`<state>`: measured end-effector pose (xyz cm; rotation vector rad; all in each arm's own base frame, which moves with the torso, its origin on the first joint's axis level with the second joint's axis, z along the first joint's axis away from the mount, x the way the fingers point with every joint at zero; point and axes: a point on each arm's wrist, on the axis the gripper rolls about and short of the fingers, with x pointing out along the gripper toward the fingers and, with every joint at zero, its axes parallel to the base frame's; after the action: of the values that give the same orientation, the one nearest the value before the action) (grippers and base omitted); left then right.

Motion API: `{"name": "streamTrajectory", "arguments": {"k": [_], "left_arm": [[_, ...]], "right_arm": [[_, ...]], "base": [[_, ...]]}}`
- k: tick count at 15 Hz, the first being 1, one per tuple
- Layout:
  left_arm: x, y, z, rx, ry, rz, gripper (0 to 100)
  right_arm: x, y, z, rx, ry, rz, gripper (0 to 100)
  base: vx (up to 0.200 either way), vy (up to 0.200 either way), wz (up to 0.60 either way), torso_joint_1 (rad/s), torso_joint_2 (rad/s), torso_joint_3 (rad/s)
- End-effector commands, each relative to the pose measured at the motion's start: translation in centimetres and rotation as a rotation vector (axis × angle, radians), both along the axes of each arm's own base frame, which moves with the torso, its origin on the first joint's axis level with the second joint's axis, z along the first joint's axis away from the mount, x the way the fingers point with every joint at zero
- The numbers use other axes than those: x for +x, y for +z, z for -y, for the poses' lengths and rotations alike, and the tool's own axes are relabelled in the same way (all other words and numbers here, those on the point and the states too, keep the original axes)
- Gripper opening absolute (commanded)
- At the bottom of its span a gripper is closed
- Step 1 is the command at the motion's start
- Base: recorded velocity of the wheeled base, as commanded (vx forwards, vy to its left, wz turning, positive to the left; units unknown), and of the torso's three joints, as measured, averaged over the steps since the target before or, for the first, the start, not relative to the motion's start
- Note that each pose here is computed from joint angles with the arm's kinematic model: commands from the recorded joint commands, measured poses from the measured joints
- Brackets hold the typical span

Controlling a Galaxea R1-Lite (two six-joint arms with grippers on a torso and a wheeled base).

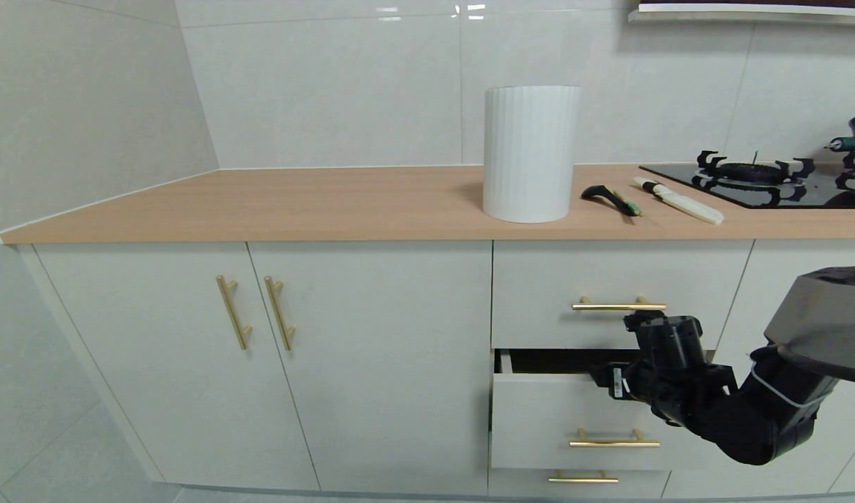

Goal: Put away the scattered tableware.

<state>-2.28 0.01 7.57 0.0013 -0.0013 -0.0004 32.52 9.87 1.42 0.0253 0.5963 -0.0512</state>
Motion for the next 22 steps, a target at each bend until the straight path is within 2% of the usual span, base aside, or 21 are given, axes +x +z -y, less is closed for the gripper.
{"name": "streamTrajectory", "arguments": {"k": [1,6,9,14,22], "left_arm": [[0.0,0.0,0.0,0.000,0.000,0.000,100],[0.0,0.0,0.0,0.000,0.000,0.000,100],[0.0,0.0,0.0,0.000,0.000,0.000,100],[0.0,0.0,0.0,-0.001,0.000,0.000,100],[0.0,0.0,0.0,0.000,0.000,0.000,100]], "right_arm": [[0.0,-0.5,0.0,-0.005,0.001,-0.019,100],[0.0,-0.9,0.0,-0.011,0.000,-0.032,100],[-0.5,-0.8,0.1,-0.028,0.002,-0.084,100],[-2.4,1.6,0.5,-0.066,0.027,-0.195,100],[-6.7,4.4,-0.8,-0.183,0.162,-0.364,100]], "base": [[0.000,0.000,0.00,0.000,0.00,0.000],[0.000,0.000,0.00,0.000,0.00,0.000],[0.000,0.000,0.00,0.000,0.00,0.000],[0.000,0.000,0.00,0.000,0.00,0.000],[0.000,0.000,0.00,0.000,0.00,0.000]]}}
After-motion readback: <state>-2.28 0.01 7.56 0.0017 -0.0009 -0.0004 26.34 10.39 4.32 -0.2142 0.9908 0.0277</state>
